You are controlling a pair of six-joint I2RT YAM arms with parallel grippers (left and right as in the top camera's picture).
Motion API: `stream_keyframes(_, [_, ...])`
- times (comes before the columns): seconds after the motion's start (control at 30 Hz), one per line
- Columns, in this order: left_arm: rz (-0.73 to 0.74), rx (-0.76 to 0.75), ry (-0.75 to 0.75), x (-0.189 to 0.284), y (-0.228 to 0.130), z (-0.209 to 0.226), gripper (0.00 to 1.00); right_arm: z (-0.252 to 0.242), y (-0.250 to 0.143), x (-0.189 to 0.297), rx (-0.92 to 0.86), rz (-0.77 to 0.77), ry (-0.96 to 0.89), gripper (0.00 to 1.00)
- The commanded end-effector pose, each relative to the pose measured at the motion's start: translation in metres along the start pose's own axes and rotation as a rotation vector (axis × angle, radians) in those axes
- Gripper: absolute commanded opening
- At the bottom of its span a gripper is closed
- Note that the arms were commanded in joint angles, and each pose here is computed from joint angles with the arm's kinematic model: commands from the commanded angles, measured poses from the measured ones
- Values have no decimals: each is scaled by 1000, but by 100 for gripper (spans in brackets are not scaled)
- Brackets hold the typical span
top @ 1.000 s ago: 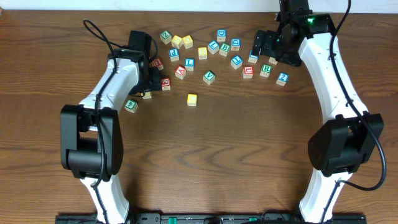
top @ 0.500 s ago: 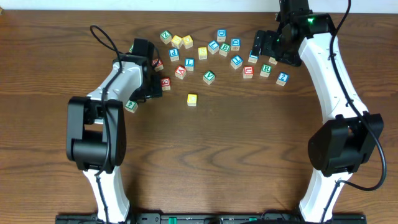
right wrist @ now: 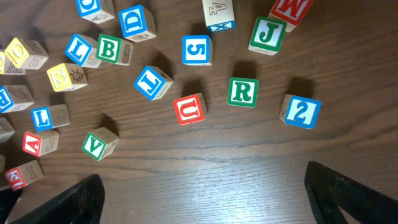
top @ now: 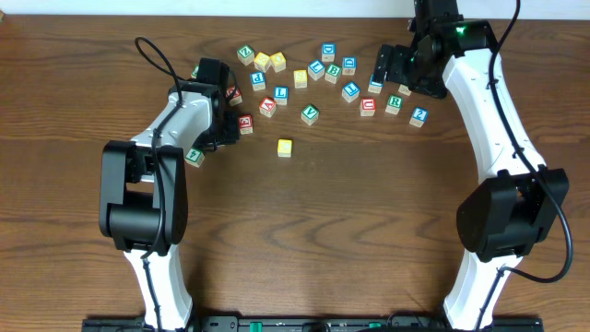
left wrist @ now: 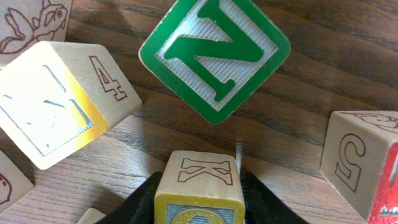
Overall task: Spell out CORL
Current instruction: 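Lower the left gripper around the yellow O block and grasp, then carry the O block with the left gripper beside the C block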
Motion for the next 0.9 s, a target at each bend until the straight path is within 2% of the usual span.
stream_keyframes(0.0, [-32, -5, -3, 9, 10, -1, 37, 2, 2, 1, -1, -6, -8, 98])
stream_keyframes(0.23, [-74, -1, -24, 27, 16, -3, 31, 2, 2, 1, -1, -6, -9, 98])
stream_keyframes(0.57, [-134, 2, -89, 67, 22, -10, 31, 2, 2, 1, -1, -6, -9, 98])
stream_keyframes(0.87, [-123, -42, -216, 95, -6, -65, 31, 2, 1, 1, -1, -5, -9, 98])
Point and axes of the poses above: each gripper's point midway between its finger pads, its own x axis back along the fingers, its own z axis along the line the jaws close on, y = z × x, the point moved 1 cm from there along x, back along the fingers, and after that the axes turned 10 degrees about x, right-handed, at the moved point
